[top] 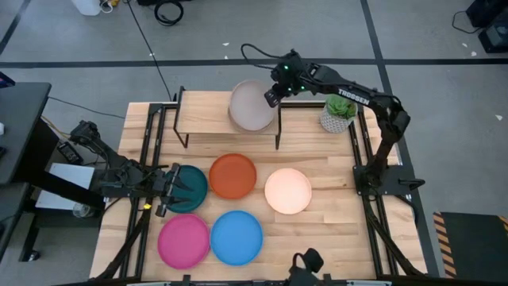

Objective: Place and stack plates onto a shelf
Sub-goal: Stack the gray plate into the brown plate on the shelf, then stack the light orange plate into the gray plate on the shelf

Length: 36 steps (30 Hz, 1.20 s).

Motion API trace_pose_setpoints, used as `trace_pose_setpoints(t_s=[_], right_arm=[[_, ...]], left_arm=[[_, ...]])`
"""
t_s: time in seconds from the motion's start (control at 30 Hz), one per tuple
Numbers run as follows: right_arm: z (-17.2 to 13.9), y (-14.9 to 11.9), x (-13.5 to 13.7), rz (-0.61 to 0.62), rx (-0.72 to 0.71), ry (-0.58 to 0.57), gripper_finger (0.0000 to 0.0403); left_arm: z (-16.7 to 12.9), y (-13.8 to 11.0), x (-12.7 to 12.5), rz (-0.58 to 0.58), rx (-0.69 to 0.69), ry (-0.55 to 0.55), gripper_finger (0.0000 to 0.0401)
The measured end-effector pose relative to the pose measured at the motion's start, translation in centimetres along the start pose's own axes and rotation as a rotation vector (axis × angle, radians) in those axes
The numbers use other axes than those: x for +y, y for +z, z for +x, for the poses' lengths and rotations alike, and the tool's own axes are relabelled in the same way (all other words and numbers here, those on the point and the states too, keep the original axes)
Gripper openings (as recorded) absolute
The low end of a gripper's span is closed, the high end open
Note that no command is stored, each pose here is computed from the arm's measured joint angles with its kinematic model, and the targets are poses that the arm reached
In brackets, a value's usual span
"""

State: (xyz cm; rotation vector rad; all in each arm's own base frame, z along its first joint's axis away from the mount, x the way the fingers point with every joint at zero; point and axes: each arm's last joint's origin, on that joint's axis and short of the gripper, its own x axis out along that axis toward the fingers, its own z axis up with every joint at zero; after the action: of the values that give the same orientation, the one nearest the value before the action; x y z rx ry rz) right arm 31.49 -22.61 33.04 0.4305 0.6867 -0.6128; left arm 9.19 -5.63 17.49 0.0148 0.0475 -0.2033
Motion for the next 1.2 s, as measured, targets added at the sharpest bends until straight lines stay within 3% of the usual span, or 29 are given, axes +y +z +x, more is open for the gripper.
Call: trace_pose_setpoints(t_s=[0.17, 0.4, 0.53, 0.7, 0.9, 1.2], right_arm=[[0.3, -0.2, -0.3, 0.011, 0.025, 0.016, 0.0030], [0.2, -0.1, -0.3, 0.011, 0.024, 0.025, 0.0085], [-2.3, 0.6, 0.0, -0.019, -0.015, 0.041, 0.0100], [-6.5, 0.3, 1.9, -0.126, -0.079, 0.017, 0.0101], [-7.1, -3.6, 4.8, -0.250, -0.038, -0.008, 0.0100], [-5.1, -13.5, 8.3, -0.339, -0.022, 0.091, 0.0100]], left_arm=[[0.0, 0.0, 0.0, 0.000, 0.000, -0.001, 0.0142], [0.0, 0.1, 0.0, -0.016, -0.007, 0.003, 0.0142], [0.0, 0.4, 0.1, -0.025, -0.042, 0.025, 0.0142], [-0.2, 1.3, 0.6, -0.067, 0.025, 0.189, 0.0142], [0.0, 3.6, 0.6, -0.075, 0.104, 0.243, 0.0142], [1.1, 5.1, 0.5, -0.119, 0.190, 0.292, 0.0142]])
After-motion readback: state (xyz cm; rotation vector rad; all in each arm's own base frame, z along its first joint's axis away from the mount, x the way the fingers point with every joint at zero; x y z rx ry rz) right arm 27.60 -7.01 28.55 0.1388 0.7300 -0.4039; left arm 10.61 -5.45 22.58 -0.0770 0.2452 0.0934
